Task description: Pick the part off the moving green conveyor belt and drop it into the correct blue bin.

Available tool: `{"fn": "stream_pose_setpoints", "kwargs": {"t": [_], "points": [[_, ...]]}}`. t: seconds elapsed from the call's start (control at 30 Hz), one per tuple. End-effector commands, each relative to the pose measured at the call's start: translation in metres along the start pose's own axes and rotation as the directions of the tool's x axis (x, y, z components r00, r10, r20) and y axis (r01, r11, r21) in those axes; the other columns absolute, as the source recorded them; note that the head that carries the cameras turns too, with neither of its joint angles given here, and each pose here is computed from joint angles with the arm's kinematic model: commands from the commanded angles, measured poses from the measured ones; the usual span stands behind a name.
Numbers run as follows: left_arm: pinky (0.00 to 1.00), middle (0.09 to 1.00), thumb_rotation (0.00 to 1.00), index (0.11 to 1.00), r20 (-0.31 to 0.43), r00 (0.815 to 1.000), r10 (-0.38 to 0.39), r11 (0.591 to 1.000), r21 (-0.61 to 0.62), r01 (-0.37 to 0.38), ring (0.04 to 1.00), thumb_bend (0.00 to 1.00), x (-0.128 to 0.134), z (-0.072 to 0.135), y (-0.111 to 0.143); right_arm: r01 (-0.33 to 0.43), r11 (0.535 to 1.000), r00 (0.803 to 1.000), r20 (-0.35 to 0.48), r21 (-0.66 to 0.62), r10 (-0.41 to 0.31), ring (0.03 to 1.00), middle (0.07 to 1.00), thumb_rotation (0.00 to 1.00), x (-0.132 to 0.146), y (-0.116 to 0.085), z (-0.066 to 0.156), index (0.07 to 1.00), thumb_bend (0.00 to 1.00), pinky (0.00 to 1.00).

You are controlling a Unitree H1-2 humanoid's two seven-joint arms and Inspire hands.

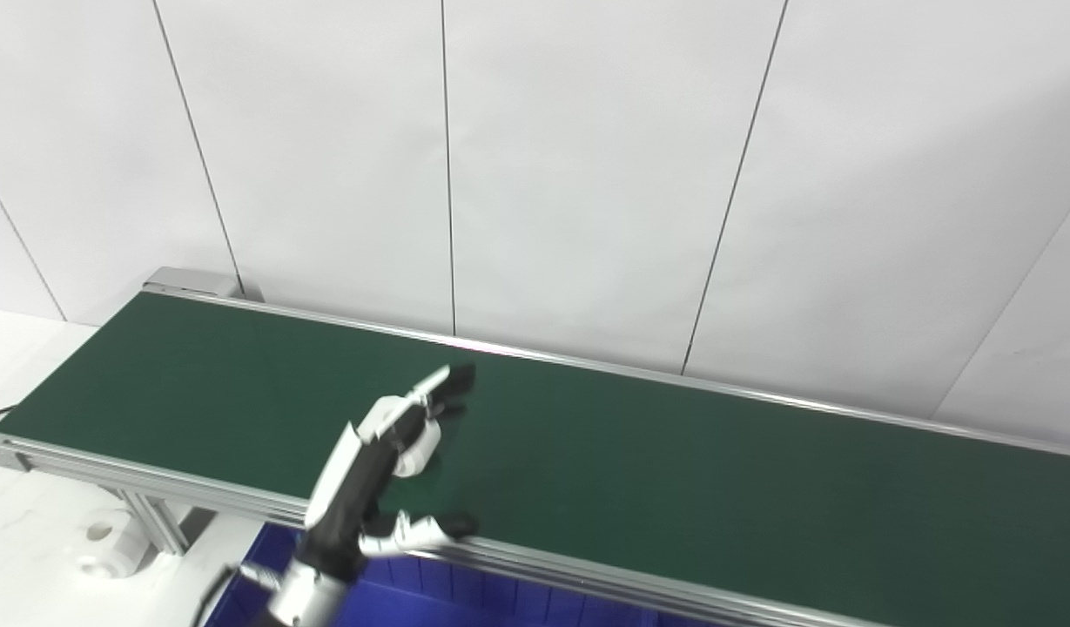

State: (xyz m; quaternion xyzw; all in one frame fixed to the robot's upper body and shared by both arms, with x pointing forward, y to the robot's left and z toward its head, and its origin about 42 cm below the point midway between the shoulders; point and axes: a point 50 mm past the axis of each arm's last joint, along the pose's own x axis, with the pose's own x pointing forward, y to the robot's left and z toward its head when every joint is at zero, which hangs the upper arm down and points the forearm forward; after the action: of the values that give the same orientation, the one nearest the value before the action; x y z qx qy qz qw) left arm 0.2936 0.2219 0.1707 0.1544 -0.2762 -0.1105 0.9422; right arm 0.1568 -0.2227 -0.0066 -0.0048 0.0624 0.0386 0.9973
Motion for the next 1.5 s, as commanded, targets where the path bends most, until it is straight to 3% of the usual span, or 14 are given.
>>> {"fn": "stream_pose_setpoints", "kwargs": {"t": [0.0, 0.17, 0.37, 0.5, 0.6, 0.7, 0.87, 1.07, 1.27, 1.47], "points": [[0.87, 0.962, 0.67, 0.932, 0.054, 0.999, -0.007, 0.999, 0.044, 0.005, 0.932, 0.71, 0.022, 0.007, 0.017, 0.007, 1.000, 0.993, 0.115, -0.001, -0.007, 0.991, 1.000, 0.57, 0.008, 0.004, 0.018, 0.996, 0.68, 0.98], [0.87, 0.973, 0.57, 0.944, 0.012, 0.999, -0.031, 0.995, 0.094, 0.029, 0.937, 0.71, 0.053, -0.005, 0.044, 0.016, 1.000, 0.990, 0.139, -0.023, -0.013, 0.960, 0.979, 0.56, 0.009, 0.006, 0.025, 0.977, 0.70, 0.94], [0.91, 0.984, 0.42, 0.946, -0.066, 0.994, -0.088, 0.973, 0.208, 0.100, 0.968, 0.71, 0.093, -0.036, 0.061, 0.026, 0.999, 0.986, 0.168, -0.034, -0.019, 0.945, 0.966, 0.56, 0.010, 0.007, 0.033, 0.969, 0.70, 0.92], [0.93, 0.998, 0.35, 0.960, -0.149, 0.975, -0.163, 0.925, 0.321, 0.204, 0.985, 0.72, 0.113, -0.051, 0.063, 0.033, 0.999, 0.984, 0.174, -0.033, -0.027, 0.935, 0.955, 0.58, 0.011, 0.005, 0.034, 0.959, 0.74, 0.92], [0.89, 0.996, 0.33, 0.950, -0.204, 0.957, -0.208, 0.864, 0.419, 0.278, 0.967, 0.74, 0.125, -0.061, 0.063, 0.033, 0.999, 0.983, 0.179, -0.024, -0.028, 0.931, 0.951, 0.58, 0.011, 0.004, 0.035, 0.956, 0.75, 0.91], [0.87, 0.990, 0.29, 0.934, -0.247, 0.942, -0.227, 0.832, 0.453, 0.319, 0.958, 0.80, 0.131, -0.066, 0.061, 0.033, 0.999, 0.984, 0.178, -0.030, -0.027, 0.928, 0.947, 0.59, 0.011, 0.003, 0.035, 0.953, 0.76, 0.91], [0.94, 0.984, 0.25, 0.926, -0.287, 0.920, -0.269, 0.780, 0.495, 0.382, 0.977, 0.85, 0.142, -0.078, 0.053, 0.032, 0.999, 0.983, 0.180, -0.027, -0.027, 0.921, 0.939, 0.59, 0.012, 0.002, 0.036, 0.949, 0.76, 0.90], [1.00, 1.000, 0.23, 0.920, -0.361, 0.863, -0.353, 0.679, 0.536, 0.502, 1.000, 0.88, 0.143, -0.084, 0.036, 0.038, 0.999, 0.983, 0.179, -0.024, -0.033, 0.919, 0.940, 0.59, 0.012, 0.002, 0.036, 0.946, 0.76, 0.89], [1.00, 1.000, 0.18, 0.902, -0.459, 0.770, -0.444, 0.586, 0.502, 0.637, 1.000, 0.93, 0.140, -0.091, 0.029, 0.040, 0.999, 0.983, 0.179, -0.018, -0.036, 0.916, 0.936, 0.59, 0.013, 0.001, 0.035, 0.944, 0.73, 0.88], [1.00, 1.000, 0.10, 0.899, -0.515, 0.694, -0.503, 0.583, 0.390, 0.712, 1.000, 0.95, 0.128, -0.099, 0.019, 0.045, 0.999, 0.983, 0.177, -0.016, -0.041, 0.917, 0.937, 0.59, 0.013, 0.001, 0.034, 0.943, 0.73, 0.89]]}}
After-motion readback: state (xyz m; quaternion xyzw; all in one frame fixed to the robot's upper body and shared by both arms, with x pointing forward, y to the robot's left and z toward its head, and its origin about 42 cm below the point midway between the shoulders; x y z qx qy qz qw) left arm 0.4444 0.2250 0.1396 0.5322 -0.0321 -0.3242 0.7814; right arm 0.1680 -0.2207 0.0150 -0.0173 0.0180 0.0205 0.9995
